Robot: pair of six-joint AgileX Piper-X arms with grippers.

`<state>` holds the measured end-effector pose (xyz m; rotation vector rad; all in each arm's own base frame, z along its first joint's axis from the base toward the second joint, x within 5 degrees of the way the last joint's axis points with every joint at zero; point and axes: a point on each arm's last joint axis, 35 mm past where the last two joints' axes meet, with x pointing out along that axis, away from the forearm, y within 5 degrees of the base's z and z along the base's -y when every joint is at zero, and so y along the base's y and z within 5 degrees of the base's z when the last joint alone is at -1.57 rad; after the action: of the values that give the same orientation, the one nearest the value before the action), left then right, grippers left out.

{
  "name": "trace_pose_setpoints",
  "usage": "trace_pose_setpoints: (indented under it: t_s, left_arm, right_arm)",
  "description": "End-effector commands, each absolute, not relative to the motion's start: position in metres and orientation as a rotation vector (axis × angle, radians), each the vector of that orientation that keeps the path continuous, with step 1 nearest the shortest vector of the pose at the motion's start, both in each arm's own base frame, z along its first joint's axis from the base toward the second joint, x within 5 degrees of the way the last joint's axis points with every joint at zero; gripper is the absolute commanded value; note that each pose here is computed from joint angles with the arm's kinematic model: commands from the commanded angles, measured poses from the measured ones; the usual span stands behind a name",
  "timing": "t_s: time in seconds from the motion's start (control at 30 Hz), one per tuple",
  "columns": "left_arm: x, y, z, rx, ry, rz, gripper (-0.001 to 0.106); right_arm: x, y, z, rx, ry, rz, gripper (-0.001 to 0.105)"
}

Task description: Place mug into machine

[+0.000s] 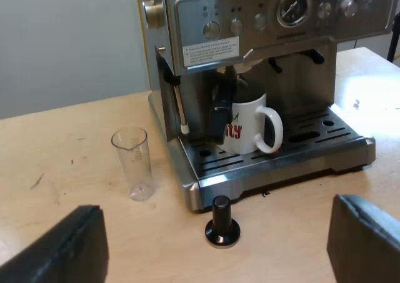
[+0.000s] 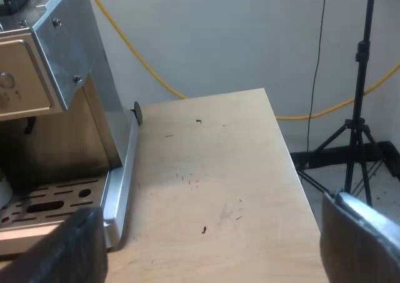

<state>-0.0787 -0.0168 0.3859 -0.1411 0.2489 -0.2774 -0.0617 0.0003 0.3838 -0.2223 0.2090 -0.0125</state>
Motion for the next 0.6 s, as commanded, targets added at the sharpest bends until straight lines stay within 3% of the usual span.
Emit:
trace_pose_setpoints:
  t_s: [0.03, 0.43, 0.6]
  left_arm:
    - [-0.070, -0.016, 0.385, -0.157, 0.273, -0.271, 0.073]
    - [-0.017, -0.013, 0.348, -0.170, 0.330, -0.263, 0.073]
    - [0.007, -0.008, 0.330, -0.150, 0.319, -0.161, 0.073]
  right_arm:
    - [-0.055, 0.001, 0.385, -0.226, 0.213, -0.008, 0.071]
    - [-0.016, 0.002, 0.354, -0.209, 0.265, 0.069, 0.071]
    - [-0.001, 0.002, 0.335, -0.207, 0.317, 0.075, 0.071]
